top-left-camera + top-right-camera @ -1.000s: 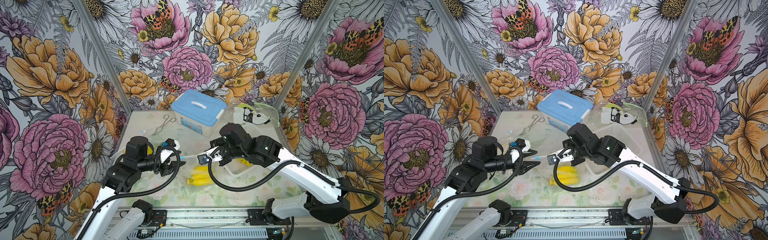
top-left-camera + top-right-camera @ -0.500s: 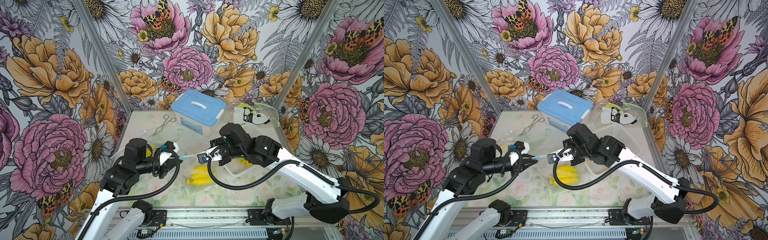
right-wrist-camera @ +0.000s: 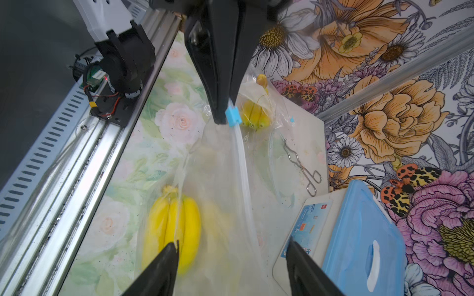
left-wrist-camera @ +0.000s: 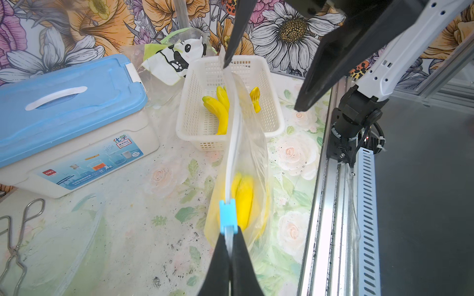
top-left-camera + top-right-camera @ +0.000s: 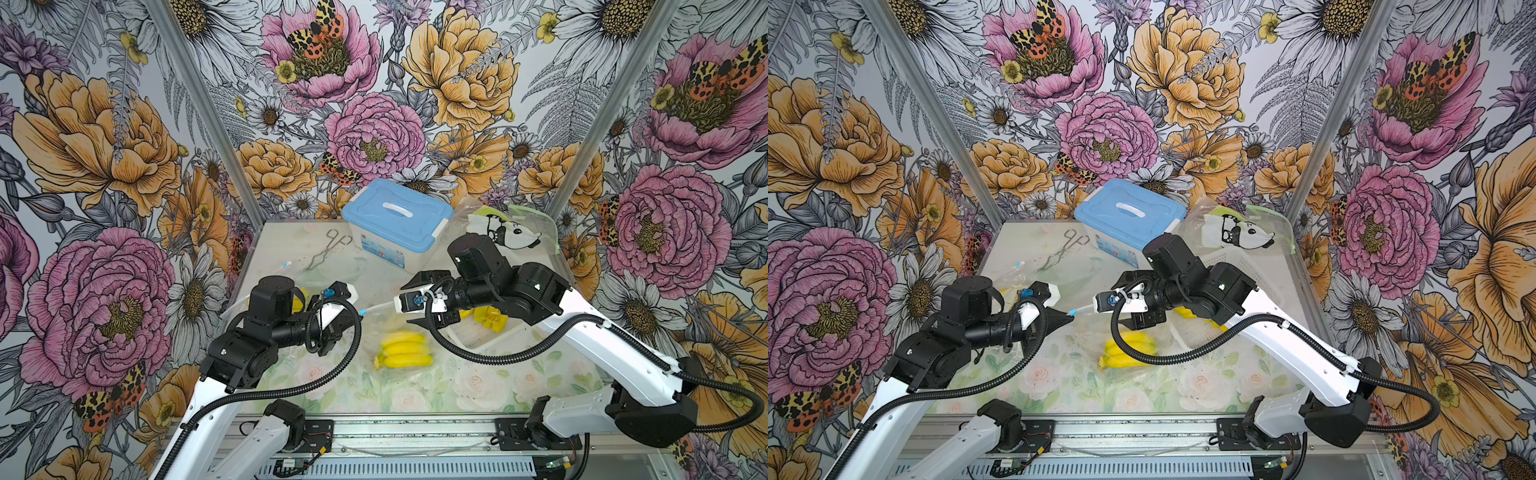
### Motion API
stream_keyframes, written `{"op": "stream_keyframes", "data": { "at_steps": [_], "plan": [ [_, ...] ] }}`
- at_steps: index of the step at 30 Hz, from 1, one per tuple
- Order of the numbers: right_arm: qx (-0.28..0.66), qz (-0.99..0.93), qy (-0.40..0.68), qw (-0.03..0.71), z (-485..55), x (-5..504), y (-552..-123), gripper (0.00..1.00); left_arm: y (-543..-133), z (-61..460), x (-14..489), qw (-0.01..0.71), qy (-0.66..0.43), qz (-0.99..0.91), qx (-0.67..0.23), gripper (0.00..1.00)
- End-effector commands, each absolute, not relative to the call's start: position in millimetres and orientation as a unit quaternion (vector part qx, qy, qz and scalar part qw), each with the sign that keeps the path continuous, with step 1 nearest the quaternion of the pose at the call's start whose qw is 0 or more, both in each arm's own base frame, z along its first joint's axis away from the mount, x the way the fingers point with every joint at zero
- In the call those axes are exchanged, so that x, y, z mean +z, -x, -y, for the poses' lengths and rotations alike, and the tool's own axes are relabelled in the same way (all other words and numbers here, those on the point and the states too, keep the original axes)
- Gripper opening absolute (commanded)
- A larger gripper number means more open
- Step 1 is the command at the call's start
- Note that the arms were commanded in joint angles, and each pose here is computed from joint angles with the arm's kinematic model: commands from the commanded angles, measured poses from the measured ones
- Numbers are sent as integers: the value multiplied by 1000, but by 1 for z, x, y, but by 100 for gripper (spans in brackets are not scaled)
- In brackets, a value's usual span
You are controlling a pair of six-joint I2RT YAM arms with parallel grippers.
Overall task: Open the zip-top bag and take out the banana
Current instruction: Pick up the zipper food storage bag at the center of the board, then unzip the zipper on the zipper food storage bag.
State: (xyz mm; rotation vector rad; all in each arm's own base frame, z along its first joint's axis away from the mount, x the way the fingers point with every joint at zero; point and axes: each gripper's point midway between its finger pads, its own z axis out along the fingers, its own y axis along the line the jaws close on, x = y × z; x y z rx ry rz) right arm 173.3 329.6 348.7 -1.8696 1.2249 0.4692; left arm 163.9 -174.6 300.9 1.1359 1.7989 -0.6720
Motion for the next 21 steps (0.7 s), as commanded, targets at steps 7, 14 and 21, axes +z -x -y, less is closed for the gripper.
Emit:
{"op": "stream_keyframes", "data": {
  "at_steps": [7,14,21],
  "plan": [
    [336,-451,733,382,-372,368,-149,57,-167,172,316,459,-460,-716,-256,0],
    [349,-442,739,370,-393,362,-150,40,-166,172,315,459,-460,-716,-256,0],
    [338,-443,739,380,-402,361,-159,40,-164,172,315,459,-460,-715,-257,0]
  ]
}}
